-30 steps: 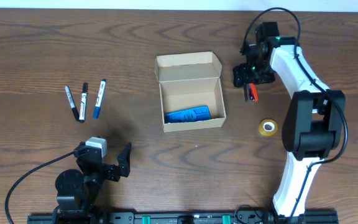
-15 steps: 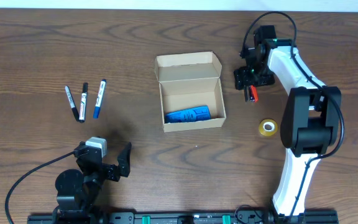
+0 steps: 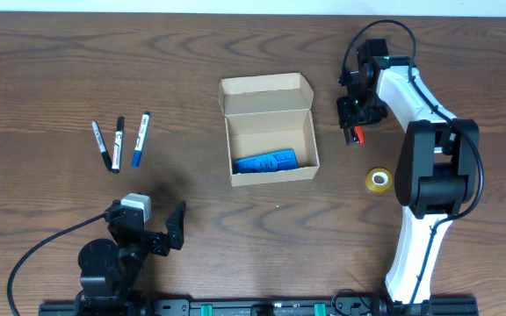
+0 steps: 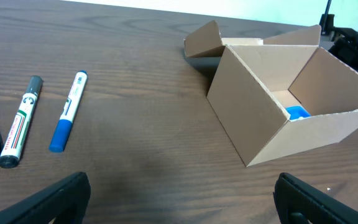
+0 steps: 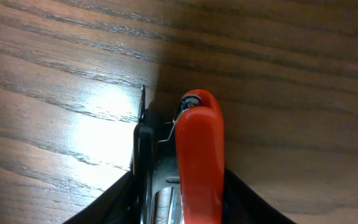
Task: Pack container
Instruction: 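Move the right gripper over the red stapler and grasp it, then lift the red stapler and carry it into the box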
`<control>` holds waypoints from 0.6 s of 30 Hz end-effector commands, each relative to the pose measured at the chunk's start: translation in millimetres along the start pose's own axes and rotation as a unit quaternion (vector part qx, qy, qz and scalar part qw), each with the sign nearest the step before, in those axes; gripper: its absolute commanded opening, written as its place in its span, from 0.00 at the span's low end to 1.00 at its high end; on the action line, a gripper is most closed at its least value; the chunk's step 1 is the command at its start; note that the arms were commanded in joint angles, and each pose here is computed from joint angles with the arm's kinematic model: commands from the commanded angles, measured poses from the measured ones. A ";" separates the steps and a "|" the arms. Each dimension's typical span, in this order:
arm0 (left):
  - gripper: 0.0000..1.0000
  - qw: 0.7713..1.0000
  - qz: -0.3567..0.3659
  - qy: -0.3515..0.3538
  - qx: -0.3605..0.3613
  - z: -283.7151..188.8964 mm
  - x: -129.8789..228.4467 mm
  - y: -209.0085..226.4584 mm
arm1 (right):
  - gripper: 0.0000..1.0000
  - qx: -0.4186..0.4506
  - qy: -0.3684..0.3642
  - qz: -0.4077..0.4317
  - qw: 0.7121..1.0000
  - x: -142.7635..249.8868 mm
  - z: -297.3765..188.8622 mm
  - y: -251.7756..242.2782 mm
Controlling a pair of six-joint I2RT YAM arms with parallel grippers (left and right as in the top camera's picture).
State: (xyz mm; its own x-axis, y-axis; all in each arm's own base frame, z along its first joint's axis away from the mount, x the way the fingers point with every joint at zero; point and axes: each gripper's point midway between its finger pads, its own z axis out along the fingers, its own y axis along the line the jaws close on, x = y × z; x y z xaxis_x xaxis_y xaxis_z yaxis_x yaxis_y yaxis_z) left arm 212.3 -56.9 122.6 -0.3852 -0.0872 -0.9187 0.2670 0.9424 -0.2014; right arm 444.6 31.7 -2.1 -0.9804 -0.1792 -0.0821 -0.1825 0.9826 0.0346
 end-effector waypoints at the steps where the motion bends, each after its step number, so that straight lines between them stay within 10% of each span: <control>1: 0.95 1.000 -0.007 0.007 -0.001 2.7 7.5 1.5 | 0.35 -0.007 0.024 0.001 1.000 9.3 18.7 1.2; 18: 0.95 1.000 -0.007 0.007 -0.001 2.7 7.5 1.5 | 0.14 -0.006 0.002 0.013 1.000 -7.7 -11.9 1.0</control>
State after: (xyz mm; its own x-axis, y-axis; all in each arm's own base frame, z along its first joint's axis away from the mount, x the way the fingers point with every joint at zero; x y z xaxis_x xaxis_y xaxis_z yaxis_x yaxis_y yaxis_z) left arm 212.3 -56.9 122.6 -0.3852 -0.0872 -0.9187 0.2670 0.9424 -0.2014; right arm 437.8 32.3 1.0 -0.9847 -0.1687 -0.0434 -0.1707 0.9843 0.0454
